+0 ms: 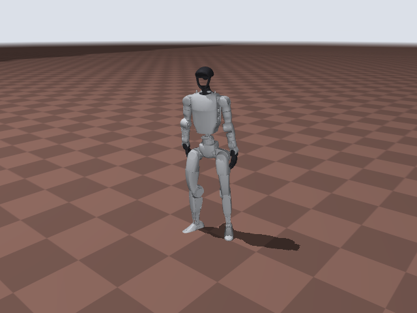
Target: In place motions
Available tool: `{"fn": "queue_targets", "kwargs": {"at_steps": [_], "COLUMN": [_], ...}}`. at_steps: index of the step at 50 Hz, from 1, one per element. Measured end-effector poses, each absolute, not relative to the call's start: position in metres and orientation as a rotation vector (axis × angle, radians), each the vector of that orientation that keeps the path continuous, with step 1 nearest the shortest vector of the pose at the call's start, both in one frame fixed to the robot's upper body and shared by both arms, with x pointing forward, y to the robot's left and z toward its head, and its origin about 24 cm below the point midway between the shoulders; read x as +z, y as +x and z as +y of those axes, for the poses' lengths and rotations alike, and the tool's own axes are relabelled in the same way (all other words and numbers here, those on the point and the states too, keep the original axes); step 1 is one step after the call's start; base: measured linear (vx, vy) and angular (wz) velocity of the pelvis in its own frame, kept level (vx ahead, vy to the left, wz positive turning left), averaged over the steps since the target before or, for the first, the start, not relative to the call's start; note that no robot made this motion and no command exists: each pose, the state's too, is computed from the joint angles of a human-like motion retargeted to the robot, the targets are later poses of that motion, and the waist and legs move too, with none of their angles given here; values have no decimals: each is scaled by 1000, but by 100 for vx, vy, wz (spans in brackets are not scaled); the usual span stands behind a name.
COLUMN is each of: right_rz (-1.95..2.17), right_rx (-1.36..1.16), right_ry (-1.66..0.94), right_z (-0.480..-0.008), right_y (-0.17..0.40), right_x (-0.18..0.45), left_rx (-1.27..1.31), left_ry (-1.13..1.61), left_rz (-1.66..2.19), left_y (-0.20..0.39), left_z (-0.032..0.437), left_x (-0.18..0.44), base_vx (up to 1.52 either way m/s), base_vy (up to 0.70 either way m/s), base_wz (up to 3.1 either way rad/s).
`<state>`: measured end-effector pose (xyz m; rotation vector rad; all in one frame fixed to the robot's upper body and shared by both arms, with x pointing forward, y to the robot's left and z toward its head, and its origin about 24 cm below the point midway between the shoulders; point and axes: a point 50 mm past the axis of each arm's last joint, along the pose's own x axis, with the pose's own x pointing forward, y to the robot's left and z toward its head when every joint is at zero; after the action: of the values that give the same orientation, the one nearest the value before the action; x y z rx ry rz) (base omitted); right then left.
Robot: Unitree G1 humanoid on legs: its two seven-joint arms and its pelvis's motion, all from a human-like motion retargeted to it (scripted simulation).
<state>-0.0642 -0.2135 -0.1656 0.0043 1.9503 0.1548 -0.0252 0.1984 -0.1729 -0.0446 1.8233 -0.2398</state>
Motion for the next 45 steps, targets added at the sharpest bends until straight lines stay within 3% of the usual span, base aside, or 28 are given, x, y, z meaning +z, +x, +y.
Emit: {"fn": "queue_targets", "kwargs": {"at_steps": [12, 30, 45], "right_rz": [1799, 1880, 1839], "right_rx": [156, 158, 202], "right_ry": [-76, -27, -61], "right_z": [-223, -220, -222], "right_y": [-26, -54, -45], "right_x": [-171, -168, -169], "left_rx": [-254, -450, -372], "left_ry": [-33, 16, 17], "left_rz": [1846, 1831, 1921], "left_y": [-36, -14, -43], "left_z": [197, 184, 187], "left_x": [-172, -174, -171], "base_vx": [-1, -2, -2], "base_vy": [-1, 19, 4], "base_wz": [18, 37, 15]}}
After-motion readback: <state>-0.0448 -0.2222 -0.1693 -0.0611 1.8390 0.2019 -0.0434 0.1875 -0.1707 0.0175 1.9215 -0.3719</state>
